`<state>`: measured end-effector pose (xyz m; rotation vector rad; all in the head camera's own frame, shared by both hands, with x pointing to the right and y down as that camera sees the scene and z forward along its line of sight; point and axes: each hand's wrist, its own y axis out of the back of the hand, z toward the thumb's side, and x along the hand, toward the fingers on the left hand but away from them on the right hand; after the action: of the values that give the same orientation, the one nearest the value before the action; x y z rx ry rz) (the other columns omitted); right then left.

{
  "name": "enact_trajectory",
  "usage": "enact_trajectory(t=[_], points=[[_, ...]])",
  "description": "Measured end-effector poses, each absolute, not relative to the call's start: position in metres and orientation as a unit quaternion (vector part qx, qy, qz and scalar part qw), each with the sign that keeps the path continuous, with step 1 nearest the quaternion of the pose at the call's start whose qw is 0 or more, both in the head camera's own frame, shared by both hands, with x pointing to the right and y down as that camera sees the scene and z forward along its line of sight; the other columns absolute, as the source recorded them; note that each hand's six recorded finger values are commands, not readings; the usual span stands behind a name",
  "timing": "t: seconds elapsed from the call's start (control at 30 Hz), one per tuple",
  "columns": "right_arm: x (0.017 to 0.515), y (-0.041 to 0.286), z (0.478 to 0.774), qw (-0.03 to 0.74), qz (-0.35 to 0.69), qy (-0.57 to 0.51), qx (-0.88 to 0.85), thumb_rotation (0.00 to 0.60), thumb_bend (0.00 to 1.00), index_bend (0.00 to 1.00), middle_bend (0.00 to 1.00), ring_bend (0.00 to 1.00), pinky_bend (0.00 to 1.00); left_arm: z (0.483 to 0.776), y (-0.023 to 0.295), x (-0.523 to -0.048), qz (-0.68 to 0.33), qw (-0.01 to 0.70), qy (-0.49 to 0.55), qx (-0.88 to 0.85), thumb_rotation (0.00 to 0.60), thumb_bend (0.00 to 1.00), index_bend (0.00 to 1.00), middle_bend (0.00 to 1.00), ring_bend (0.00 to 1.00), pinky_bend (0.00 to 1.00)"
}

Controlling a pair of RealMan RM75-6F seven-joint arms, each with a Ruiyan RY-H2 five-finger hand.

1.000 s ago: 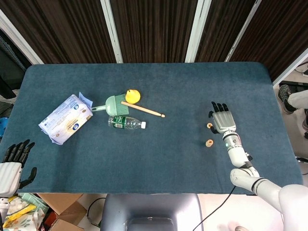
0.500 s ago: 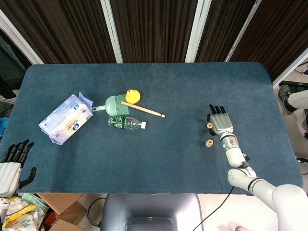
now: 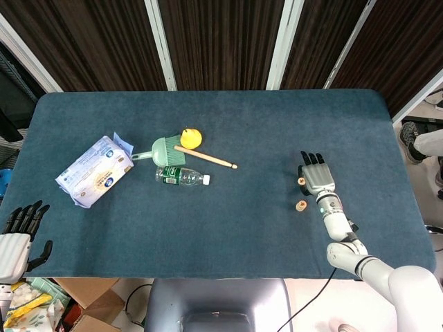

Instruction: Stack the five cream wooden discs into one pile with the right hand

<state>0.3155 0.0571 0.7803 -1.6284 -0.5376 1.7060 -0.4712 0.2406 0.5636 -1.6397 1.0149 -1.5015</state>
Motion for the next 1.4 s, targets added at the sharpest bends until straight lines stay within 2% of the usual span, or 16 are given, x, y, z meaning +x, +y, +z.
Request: enact_trajectory(t=[0.17,0.33,0.6,0.9,1.13,1.4], points=[[0.314,0.058,0.781,0.353,0.660,-0.208,-0.630,0.600,0.45,0.58,0.06,0.00,0.00,0.563,0.241,-0.472,-0.577,0.341,0.391,-0.630,0.600,0.48,0.00,0.00,0.00,0.00],[0.314,0.056,0.780,0.352,0.658,-0.216,-0.630,0.600,0.45,0.65,0.07,0.00,0.00,0.562,0.241,-0.472,-0.577,0.341,0.392,-0.630,0.600,0.48,0.00,0.00,0.00,0.00],[0.313,0.056,0.772,0.353,0.647,-0.227,-0.637,0.600,0.46,0.67,0.09,0.00,0.00,0.561,0.241,-0.473,-0.576,0.342,0.394,-0.629,0.600,0.48,0.00,0.00,0.00,0.00],[0.289,0.072,0.738,0.361,0.582,-0.244,-0.686,0.600,0.46,0.67,0.09,0.00,0.00,0.561,0.242,-0.471,-0.576,0.344,0.393,-0.629,0.600,0.48,0.00,0.00,0.00,0.00],[0.281,0.098,0.703,0.371,0.540,-0.226,-0.721,0.600,0.46,0.67,0.10,0.00,0.00,0.560,0.242,-0.471,-0.574,0.345,0.394,-0.630,0.600,0.48,0.00,0.00,0.00,0.00],[0.298,0.117,0.693,0.392,0.555,-0.196,-0.707,0.600,0.46,0.67,0.10,0.00,0.00,0.561,0.242,-0.470,-0.573,0.345,0.392,-0.631,0.600,0.48,0.00,0.00,0.00,0.00]])
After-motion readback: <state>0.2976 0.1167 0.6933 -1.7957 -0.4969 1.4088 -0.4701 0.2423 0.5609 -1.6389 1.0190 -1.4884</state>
